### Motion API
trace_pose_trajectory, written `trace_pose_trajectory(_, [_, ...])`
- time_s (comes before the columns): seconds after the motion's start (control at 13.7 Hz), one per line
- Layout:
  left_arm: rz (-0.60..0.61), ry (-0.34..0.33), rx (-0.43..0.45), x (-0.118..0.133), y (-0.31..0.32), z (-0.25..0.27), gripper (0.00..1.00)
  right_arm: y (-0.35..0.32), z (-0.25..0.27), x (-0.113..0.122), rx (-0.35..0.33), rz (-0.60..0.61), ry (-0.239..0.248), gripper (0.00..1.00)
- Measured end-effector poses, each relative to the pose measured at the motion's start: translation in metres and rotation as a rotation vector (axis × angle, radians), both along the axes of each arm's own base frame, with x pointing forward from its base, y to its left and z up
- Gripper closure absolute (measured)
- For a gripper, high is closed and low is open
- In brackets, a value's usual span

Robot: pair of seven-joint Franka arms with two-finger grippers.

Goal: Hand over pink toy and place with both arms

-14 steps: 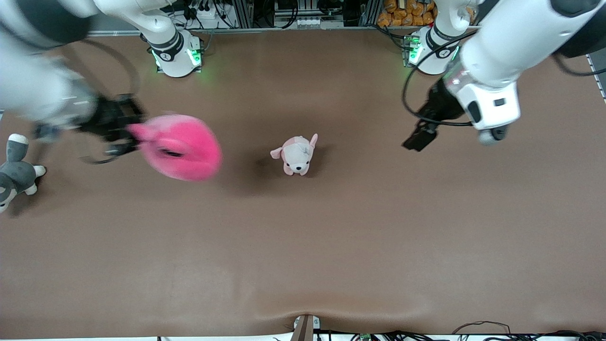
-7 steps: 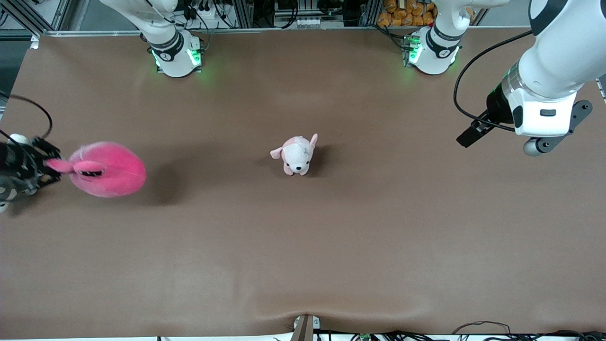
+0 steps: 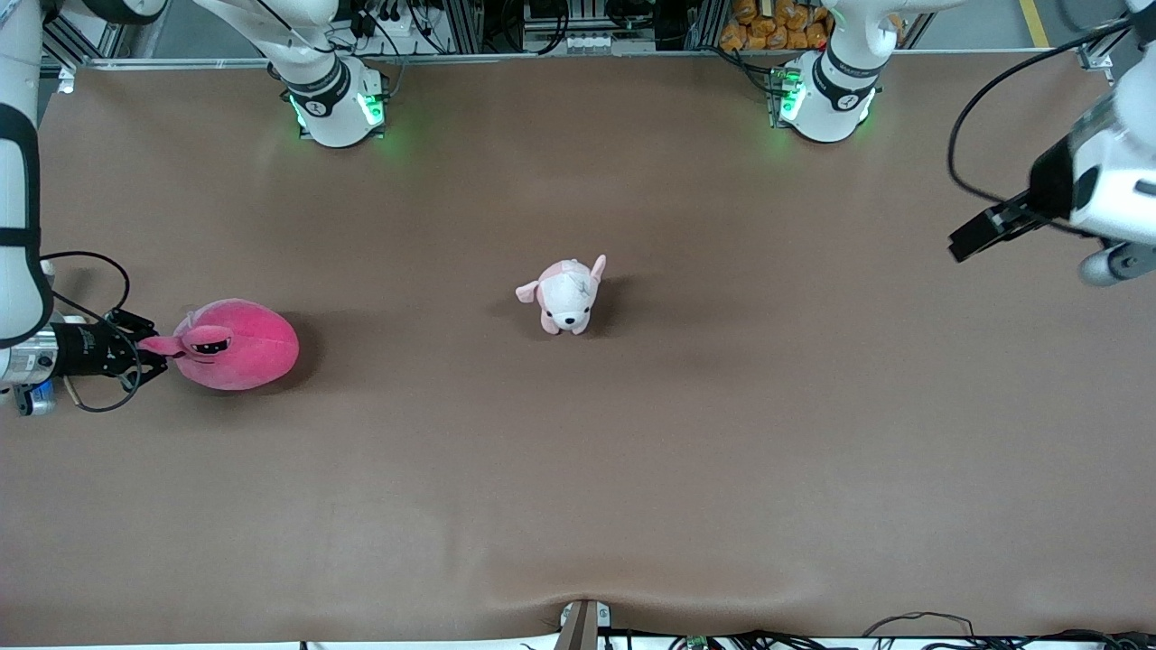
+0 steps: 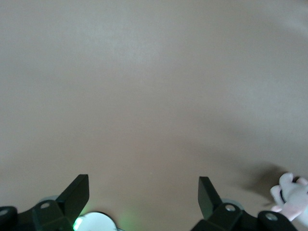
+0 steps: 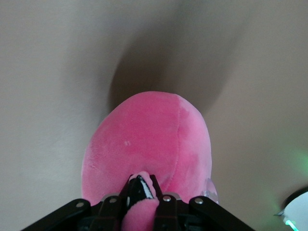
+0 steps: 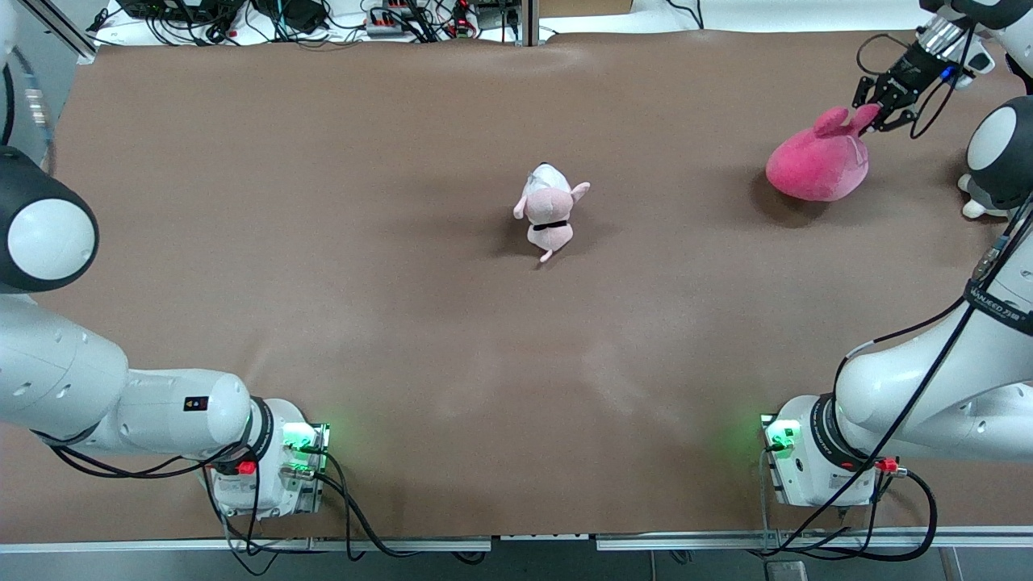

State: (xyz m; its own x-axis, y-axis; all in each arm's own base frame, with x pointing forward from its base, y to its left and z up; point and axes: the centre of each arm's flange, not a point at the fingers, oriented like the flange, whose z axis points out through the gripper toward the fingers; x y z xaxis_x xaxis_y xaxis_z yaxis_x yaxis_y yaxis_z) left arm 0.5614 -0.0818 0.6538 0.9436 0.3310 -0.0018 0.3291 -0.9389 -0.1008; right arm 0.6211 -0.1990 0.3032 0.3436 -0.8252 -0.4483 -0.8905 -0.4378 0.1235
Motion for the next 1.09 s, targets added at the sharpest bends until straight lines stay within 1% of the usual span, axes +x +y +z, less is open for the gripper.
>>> trace_pose_trajectory(0.07, [-0.026, -0.001, -0.001, -0.001, 0.0, 0.002, 0.0, -0.003, -0.009, -0.003, 0.016, 0.01, 0.013, 0.85])
trace_pose_trajectory(0.15, [-0.055, 0.002, -0.002, -0.002, 0.0, 0.002, 0.0, -0.004, -0.016, -0.004, 0.033, 0.01, 0.02, 0.79])
trace_pose_trajectory(0.29, [-0.115, 0.014, -0.002, -0.001, 0.002, -0.001, 0.0, -0.001, -0.018, -0.003, 0.069, 0.003, 0.017, 0.6])
trace_pose_trajectory(0.36, [-0.128, 0.021, 0.002, -0.001, 0.007, -0.003, 0.0, 0.002, -0.012, 0.001, 0.077, 0.013, 0.005, 0.5])
trace_pose_trajectory(0.51, [-0.136, 0.025, 0.007, -0.007, 0.016, -0.008, 0.0, 0.016, 0.02, 0.016, 0.086, 0.051, -0.03, 0.27])
trace_pose_trajectory(0.58, [-0.145, 0.01, 0.007, -0.014, 0.017, -0.01, 0.0, 0.026, 0.048, 0.023, 0.095, 0.083, -0.04, 0.18])
trace_pose_trajectory(0.66, [-0.162, -0.004, 0.006, -0.024, 0.017, -0.012, 0.0, 0.038, 0.081, 0.029, 0.1, 0.12, -0.052, 0.06])
trace_pose_trajectory(0.73, [-0.172, -0.006, 0.006, -0.036, 0.018, -0.013, 0.0, 0.05, 0.115, 0.033, 0.101, 0.156, -0.07, 0.0])
trace_pose_trajectory(0.8, [-0.176, -0.005, 0.007, -0.046, 0.017, -0.011, 0.0, 0.062, 0.15, 0.035, 0.096, 0.189, -0.098, 0.0])
trace_pose_trajectory(0.95, [-0.184, -0.006, 0.007, -0.057, 0.013, -0.003, 0.0, 0.092, 0.216, 0.036, 0.069, 0.251, -0.186, 0.0])
trace_pose_trajectory(1.09, [-0.187, -0.001, 0.008, -0.061, 0.012, 0.002, 0.0, 0.123, 0.277, 0.025, 0.027, 0.319, -0.265, 0.0])
